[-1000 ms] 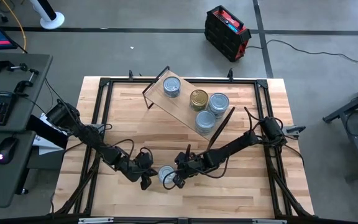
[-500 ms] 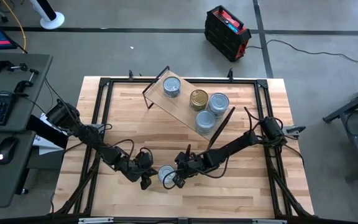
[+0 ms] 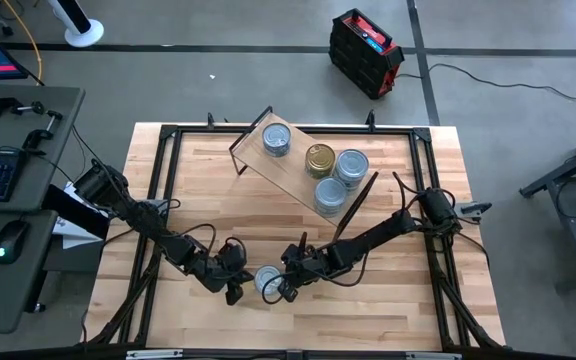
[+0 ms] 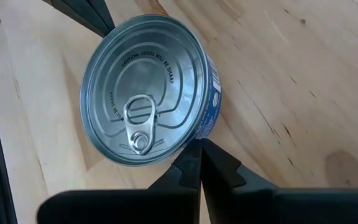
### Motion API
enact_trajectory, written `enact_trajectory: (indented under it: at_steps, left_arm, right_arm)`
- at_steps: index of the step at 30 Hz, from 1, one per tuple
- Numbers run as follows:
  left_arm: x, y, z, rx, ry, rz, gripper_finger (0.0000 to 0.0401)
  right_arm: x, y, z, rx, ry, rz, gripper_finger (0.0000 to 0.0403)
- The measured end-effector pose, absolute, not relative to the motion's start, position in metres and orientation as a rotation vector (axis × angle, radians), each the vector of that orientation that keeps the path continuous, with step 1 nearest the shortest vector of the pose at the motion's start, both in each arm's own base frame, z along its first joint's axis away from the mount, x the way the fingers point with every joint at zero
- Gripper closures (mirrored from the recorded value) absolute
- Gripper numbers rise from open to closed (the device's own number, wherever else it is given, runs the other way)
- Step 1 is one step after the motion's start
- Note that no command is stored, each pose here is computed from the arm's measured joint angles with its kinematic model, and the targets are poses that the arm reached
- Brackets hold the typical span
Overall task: Stack canned seafood by type on shelf
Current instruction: Stack the blue tuna can on top of the other blue tuna cans on the shelf
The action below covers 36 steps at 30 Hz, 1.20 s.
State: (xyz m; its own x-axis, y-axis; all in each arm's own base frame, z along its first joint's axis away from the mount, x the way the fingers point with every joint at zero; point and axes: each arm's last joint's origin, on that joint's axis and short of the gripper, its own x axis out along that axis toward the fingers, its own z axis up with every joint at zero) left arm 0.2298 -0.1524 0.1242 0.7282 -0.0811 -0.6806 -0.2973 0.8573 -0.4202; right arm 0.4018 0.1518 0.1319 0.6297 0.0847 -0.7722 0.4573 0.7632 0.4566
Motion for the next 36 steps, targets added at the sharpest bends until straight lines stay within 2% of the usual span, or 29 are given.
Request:
enact_trajectory:
  at_steps: [11,22,36]
  left_arm:
    - [0.229,-0.152,0.124,-0.471,0.767,0.104,0.0401]
    - [0.229,-0.15,0.123,-0.456,0.772,0.125,0.0401]
    - [0.228,-0.151,0.121,-0.412,0.783,0.093,0.04]
  right_arm:
    - [0.402,0.156,0.133,0.67,0.823,-0.252,0.0403]
    - [0.399,0.174,0.138,0.681,0.792,-0.189,0.0403]
    - [0.407,0.189,0.156,0.698,0.579,-0.1,0.0403]
